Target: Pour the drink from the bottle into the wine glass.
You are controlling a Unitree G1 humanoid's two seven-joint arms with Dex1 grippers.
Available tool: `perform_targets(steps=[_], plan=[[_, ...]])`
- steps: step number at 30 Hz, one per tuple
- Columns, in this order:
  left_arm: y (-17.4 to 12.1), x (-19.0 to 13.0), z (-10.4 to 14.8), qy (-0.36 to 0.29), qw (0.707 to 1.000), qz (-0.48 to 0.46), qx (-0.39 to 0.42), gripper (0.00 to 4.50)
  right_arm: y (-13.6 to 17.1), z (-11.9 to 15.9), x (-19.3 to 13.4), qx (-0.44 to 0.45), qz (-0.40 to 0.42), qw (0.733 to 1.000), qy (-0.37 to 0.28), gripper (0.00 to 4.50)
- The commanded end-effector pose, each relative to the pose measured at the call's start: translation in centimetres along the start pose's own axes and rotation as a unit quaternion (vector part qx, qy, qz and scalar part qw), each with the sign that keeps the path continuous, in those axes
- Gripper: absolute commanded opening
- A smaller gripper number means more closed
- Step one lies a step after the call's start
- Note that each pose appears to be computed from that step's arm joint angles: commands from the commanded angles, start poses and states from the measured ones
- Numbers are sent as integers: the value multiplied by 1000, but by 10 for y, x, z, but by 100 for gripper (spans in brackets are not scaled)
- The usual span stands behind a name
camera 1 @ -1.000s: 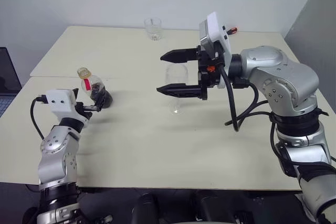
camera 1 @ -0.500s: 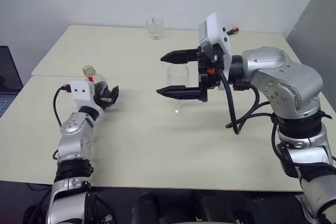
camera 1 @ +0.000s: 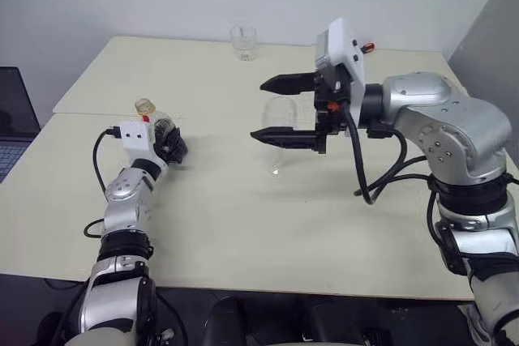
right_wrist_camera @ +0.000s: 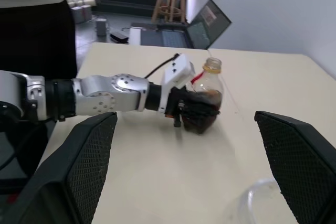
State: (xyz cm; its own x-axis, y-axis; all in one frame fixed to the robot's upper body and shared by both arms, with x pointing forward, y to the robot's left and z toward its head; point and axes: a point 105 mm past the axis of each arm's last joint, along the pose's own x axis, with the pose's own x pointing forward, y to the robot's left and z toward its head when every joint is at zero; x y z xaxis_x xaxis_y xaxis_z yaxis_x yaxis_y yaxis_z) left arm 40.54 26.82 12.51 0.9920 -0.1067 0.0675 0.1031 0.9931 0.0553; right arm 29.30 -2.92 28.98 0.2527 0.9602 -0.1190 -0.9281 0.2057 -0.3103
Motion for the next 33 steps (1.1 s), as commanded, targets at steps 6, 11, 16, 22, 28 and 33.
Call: perform_targets(steps=[6, 11, 16, 22, 28, 33], plan=[[-37, 30, 92, -89, 983, -101, 124, 81, -32, -11, -66, 21, -222, 975, -13, 450], [-82, 47, 149, -145, 931, -185, 279, 78, 2, -49, -93, 47, -290, 955, -29, 450], [-100, 52, 159, -169, 884, -215, 379, 77, 28, -73, -86, 32, -295, 955, -16, 450], [-120, 49, 152, -192, 809, -247, 497, 77, 38, -79, -76, 36, -283, 958, -23, 450], [-131, 50, 150, -209, 782, -254, 530, 77, 37, -74, -68, 29, -275, 961, -34, 450], [-136, 52, 148, -213, 761, -255, 557, 77, 36, -73, -62, 27, -271, 961, -38, 450]])
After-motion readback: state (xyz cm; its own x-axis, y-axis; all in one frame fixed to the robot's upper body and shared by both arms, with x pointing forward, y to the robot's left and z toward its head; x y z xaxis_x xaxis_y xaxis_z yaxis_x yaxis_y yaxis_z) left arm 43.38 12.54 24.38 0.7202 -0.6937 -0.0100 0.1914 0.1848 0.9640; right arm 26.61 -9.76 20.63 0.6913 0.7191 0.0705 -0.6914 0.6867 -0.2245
